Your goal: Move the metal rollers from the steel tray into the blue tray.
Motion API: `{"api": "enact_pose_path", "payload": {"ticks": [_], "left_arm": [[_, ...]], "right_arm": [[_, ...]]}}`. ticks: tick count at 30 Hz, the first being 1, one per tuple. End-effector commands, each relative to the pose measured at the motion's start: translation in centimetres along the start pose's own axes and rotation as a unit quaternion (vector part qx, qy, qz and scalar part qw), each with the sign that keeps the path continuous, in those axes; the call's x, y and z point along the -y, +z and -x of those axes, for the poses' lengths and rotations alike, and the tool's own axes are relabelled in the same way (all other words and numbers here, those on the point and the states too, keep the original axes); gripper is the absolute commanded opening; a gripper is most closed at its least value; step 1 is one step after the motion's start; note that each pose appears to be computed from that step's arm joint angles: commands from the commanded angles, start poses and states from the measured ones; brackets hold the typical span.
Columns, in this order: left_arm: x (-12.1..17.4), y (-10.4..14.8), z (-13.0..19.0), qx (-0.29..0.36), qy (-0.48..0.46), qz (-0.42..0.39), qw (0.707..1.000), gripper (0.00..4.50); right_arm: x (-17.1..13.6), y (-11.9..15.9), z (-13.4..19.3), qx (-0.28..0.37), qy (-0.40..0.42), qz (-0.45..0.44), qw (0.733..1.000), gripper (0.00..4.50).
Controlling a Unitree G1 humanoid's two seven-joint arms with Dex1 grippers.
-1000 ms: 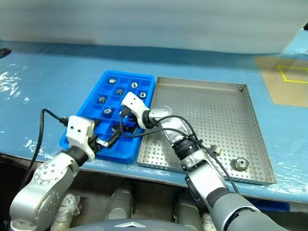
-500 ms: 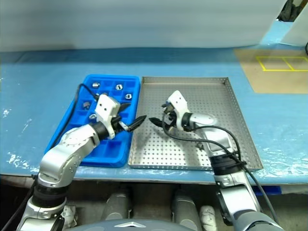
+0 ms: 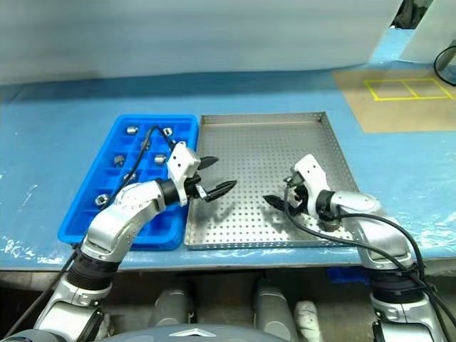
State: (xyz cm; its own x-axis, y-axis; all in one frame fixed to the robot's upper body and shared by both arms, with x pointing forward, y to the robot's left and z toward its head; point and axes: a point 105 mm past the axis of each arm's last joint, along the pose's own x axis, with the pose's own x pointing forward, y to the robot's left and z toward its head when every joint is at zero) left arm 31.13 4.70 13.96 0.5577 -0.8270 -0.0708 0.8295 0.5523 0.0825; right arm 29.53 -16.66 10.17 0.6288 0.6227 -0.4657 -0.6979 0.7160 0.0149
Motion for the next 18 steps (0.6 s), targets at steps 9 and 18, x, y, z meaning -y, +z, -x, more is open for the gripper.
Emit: {"api": "enact_pose_path", "payload": {"ticks": [9,18], "left_arm": [[0.5,1.0,-0.5,0.017,-0.022,-0.028,0.999,4.50],[2.0,0.5,0.4,-0.008,-0.065,-0.017,0.998,4.50]], "right_arm": [[0.5,-1.9,1.3,-0.048,-0.021,0.002,0.999,4.46],[1.1,-3.7,1.8,-0.092,-0.030,-0.005,0.995,4.46]]}}
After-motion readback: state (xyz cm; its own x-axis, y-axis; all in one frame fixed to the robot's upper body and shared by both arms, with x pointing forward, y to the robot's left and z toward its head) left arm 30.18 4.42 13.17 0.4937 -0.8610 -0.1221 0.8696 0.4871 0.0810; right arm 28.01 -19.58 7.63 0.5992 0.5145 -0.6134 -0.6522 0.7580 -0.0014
